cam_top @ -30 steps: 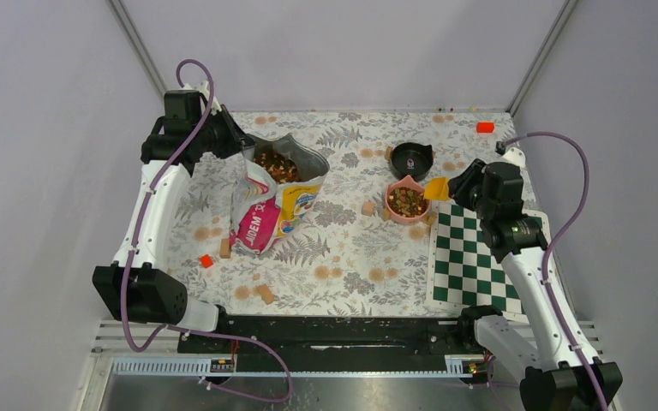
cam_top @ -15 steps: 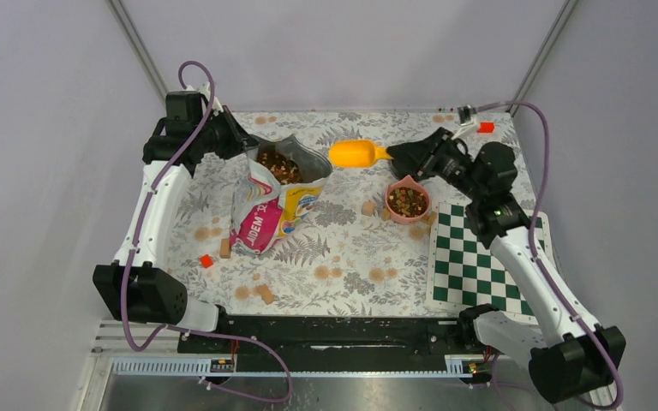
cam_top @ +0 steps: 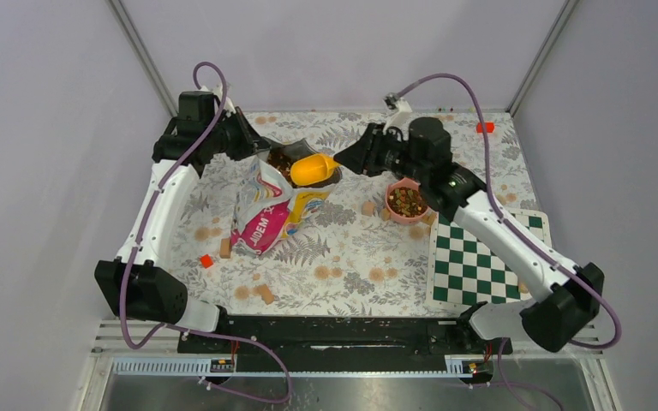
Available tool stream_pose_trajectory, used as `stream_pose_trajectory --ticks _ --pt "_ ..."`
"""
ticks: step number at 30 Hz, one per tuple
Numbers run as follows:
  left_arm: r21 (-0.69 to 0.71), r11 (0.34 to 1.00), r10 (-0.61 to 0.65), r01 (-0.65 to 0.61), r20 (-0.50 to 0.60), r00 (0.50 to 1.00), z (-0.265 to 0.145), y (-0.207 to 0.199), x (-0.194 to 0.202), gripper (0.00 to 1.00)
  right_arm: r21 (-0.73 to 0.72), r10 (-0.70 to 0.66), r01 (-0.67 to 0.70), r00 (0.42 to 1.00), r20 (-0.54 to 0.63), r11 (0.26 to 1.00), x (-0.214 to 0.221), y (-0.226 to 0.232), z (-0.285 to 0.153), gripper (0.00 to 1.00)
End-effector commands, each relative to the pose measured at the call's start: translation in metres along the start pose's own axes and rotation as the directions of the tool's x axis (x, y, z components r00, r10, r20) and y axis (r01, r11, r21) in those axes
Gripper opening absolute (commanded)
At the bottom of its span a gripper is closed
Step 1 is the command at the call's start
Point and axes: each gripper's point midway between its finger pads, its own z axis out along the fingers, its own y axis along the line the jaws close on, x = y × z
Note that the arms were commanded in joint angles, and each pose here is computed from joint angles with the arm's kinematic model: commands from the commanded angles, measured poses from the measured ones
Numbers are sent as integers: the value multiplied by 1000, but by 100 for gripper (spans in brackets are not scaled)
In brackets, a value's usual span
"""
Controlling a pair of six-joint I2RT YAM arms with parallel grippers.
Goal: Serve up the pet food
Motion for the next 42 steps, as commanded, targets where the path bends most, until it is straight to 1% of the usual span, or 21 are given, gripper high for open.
stream_pose_trajectory --ticks 1,3,7,9,11,14,16,18,19,21,23,25,26,29,30,35,39,42 --pt "126 991 35 -40 36 999 -3 -37 -11 0 149 -129 143 987 -98 978 14 -22 25 0" --pt "134 990 37 -41 33 999 -2 -40 -10 0 156 -143 167 978 -155 973 28 -28 46 0" --pt "131 991 32 -36 33 999 0 -41 -10 0 114 -208 241 947 -244 964 50 -26 86 0" --pt "129 991 30 -35 40 999 0 -41 -13 0 83 -202 235 935 -292 968 64 -24 101 0" --pt "123 992 30 -36 53 998 0 -42 -17 0 50 -164 191 929 -333 980 79 -22 112 0" --pt "116 993 28 -35 64 998 -1 -42 -20 0 -14 -84 85 918 -388 996 99 -13 120 0" --pt "108 993 28 -36 72 997 0 -41 -23 0 -77 -25 -9 905 -426 997 107 4 122 0" --pt "101 994 28 -36 77 997 -1 -41 -24 0 -136 37 -109 895 -444 985 104 25 122 0" --pt "97 995 29 -37 80 996 -1 -41 -26 0 -165 67 -152 899 -432 975 97 35 123 0" --pt "89 995 39 -47 89 995 -3 -42 -29 0 -204 95 -194 906 -412 960 84 49 119 0" --pt "81 995 47 -55 97 994 -6 -43 -32 0 -229 135 -237 912 -387 944 67 56 115 0" --pt "70 995 61 -68 107 992 -8 -42 -35 0 -258 202 -302 914 -353 918 46 61 109 0" --pt "64 995 66 -73 110 992 -10 -42 -36 0 -258 235 -332 909 -343 907 39 59 106 0" --pt "48 995 80 -87 126 989 -13 -41 -39 0 -305 353 -436 889 -290 847 5 60 90 0" --pt "46 995 83 -90 130 988 -14 -41 -40 0 -309 376 -449 887 -270 838 -3 58 84 0" --pt "39 995 87 -93 142 986 -18 -40 -44 0 -271 412 -440 898 -157 856 -36 38 58 0" --pt "31 995 89 -95 156 984 -23 -39 -48 0 -191 404 -412 911 -81 891 -44 14 44 0" --pt "29 995 88 -94 163 983 -26 -37 -50 0 -162 400 -402 915 -48 901 -47 2 34 0"
